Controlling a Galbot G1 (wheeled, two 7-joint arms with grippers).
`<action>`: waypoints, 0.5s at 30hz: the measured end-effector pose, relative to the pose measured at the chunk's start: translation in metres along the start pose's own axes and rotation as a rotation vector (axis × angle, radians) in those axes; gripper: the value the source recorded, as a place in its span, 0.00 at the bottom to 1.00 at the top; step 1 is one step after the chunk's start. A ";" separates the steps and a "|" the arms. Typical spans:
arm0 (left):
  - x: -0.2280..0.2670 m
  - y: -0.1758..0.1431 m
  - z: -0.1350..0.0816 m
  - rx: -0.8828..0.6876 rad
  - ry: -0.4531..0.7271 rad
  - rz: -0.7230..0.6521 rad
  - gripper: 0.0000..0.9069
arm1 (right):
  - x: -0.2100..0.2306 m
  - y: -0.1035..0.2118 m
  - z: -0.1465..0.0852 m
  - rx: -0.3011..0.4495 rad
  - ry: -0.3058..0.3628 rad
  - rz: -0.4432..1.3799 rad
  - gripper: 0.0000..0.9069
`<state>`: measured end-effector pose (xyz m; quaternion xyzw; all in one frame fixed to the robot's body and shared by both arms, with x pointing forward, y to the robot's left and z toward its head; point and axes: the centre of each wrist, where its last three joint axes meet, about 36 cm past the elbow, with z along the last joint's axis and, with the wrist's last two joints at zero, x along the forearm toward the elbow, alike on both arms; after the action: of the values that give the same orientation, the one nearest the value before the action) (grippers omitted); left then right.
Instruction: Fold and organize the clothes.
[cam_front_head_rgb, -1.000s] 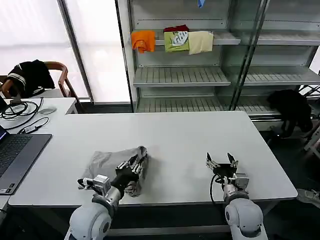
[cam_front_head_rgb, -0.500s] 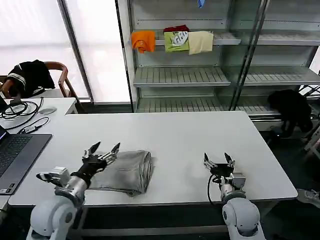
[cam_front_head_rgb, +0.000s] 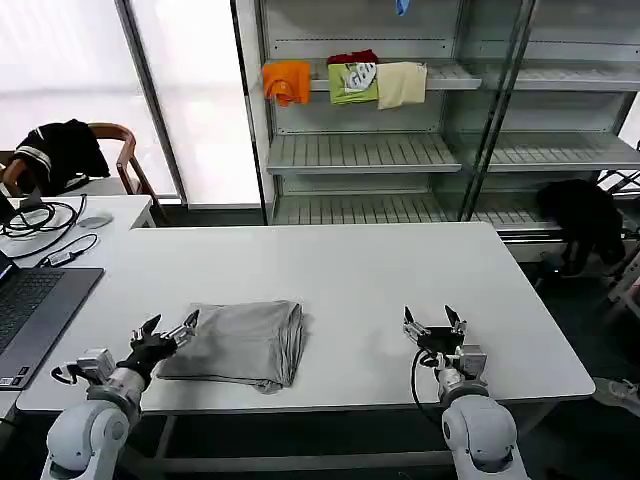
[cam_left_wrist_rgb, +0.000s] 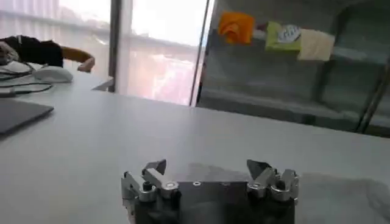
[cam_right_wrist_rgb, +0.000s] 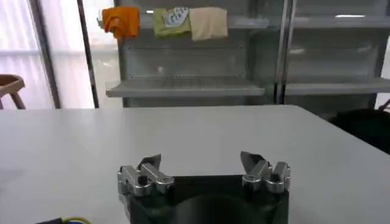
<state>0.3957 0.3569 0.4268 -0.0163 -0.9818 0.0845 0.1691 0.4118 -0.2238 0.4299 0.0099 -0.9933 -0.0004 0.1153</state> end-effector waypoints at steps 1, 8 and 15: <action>0.000 0.001 0.002 -0.004 0.007 -0.006 1.00 | 0.000 0.001 -0.001 0.000 -0.002 -0.002 1.00; -0.002 0.004 0.018 -0.027 0.046 -0.038 0.09 | 0.002 0.003 -0.004 -0.001 -0.011 -0.013 1.00; 0.001 0.004 0.026 -0.036 0.064 -0.028 0.01 | 0.001 0.001 -0.004 -0.009 -0.009 -0.012 1.00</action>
<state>0.3860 0.3568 0.4020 -0.0084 -0.9775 0.0639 0.2011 0.4116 -0.2229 0.4343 0.0152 -0.9937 -0.0053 0.1109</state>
